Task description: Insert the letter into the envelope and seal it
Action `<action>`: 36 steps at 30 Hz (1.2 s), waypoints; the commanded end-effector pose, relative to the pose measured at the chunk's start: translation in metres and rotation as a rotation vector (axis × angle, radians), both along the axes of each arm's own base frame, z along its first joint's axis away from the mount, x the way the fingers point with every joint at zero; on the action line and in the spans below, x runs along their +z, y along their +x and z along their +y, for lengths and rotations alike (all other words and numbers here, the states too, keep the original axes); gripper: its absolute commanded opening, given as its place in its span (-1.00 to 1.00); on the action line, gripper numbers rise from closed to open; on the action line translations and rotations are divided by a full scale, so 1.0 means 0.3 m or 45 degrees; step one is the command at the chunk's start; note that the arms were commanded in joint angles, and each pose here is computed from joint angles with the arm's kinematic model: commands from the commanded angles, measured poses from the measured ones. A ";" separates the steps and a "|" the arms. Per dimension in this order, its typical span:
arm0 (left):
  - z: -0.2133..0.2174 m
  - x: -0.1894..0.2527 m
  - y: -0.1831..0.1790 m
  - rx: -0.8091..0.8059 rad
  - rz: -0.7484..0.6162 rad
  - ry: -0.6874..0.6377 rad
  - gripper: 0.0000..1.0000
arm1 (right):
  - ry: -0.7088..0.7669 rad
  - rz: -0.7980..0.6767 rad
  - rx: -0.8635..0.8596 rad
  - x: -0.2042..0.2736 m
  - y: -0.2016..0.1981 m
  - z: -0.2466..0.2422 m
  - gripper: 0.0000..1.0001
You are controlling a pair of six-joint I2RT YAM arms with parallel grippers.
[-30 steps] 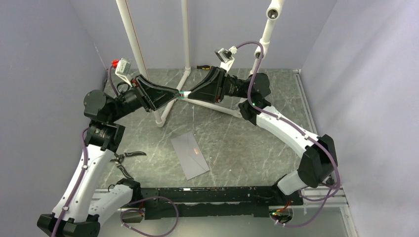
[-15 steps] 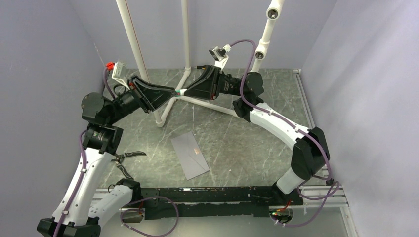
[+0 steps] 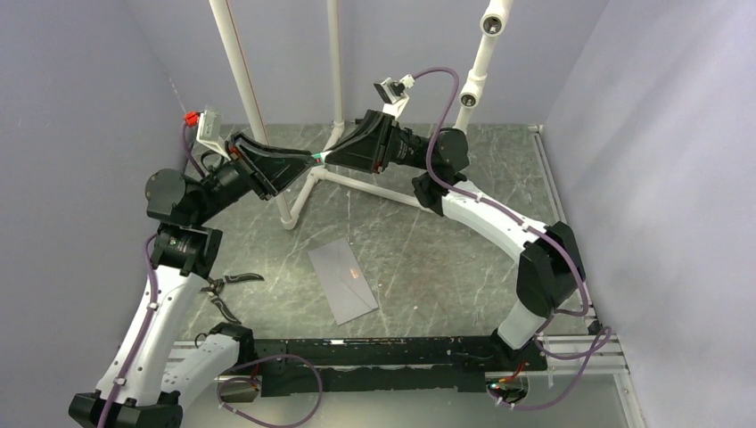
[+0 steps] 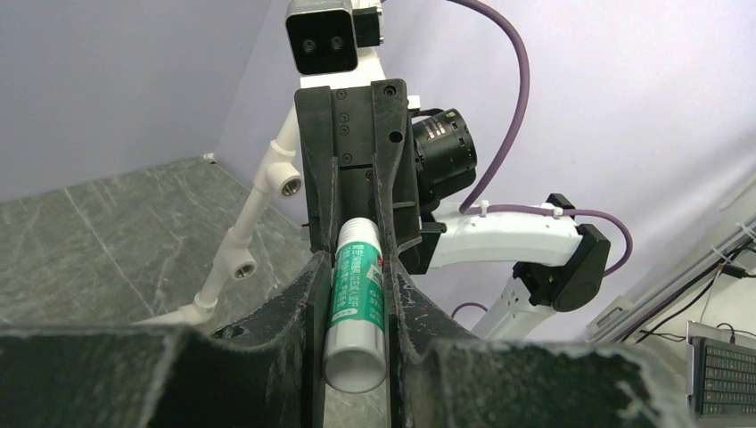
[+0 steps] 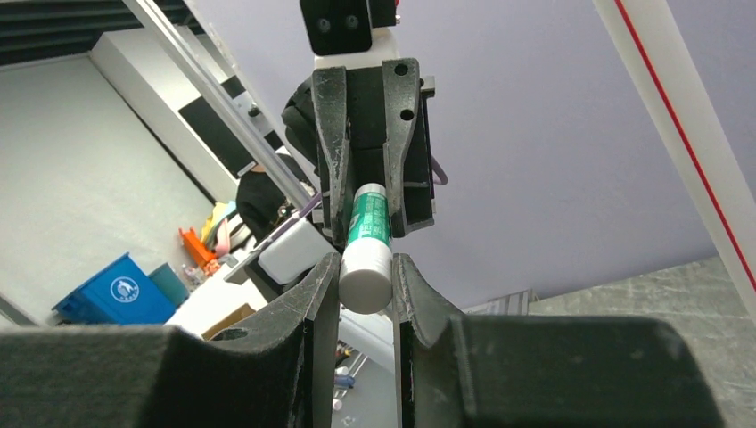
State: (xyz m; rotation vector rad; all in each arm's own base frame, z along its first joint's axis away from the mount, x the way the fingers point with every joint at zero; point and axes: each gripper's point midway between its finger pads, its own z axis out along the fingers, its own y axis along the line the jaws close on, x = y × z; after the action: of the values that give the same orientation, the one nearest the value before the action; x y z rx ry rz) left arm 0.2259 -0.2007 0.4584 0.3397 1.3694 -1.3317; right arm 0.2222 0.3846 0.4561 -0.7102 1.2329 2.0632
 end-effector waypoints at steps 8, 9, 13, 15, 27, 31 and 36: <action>-0.072 -0.280 0.078 -0.065 0.390 0.124 -0.95 | 0.138 -0.047 0.186 0.100 -0.228 0.100 -1.00; -0.066 -0.275 0.085 -0.039 0.390 0.116 -0.95 | 0.128 -0.042 0.181 0.098 -0.226 0.102 -1.00; -0.045 -0.250 0.082 0.013 0.374 0.114 -0.95 | 0.088 -0.021 0.074 0.088 -0.183 0.085 -1.00; -0.027 -0.219 0.069 0.045 0.322 0.115 -0.95 | 0.054 0.013 -0.018 0.070 -0.143 0.065 -1.00; -0.031 -0.194 -0.021 -0.066 0.107 0.250 -0.95 | -0.076 0.154 -0.227 -0.006 -0.065 0.009 0.18; -0.037 -0.182 -0.050 -0.123 0.062 0.302 -0.95 | -0.069 0.205 -0.199 0.006 -0.065 -0.043 0.44; -0.044 -0.157 -0.095 -0.201 0.003 0.317 -0.95 | -0.204 0.252 -0.215 -0.029 -0.082 -0.079 0.50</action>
State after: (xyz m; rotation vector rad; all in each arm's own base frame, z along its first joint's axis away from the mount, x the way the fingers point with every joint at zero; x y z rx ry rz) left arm 0.2164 -0.2123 0.3935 0.4902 1.6114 -1.2868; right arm 0.2192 0.3803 0.4259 -0.4054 1.5328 1.9587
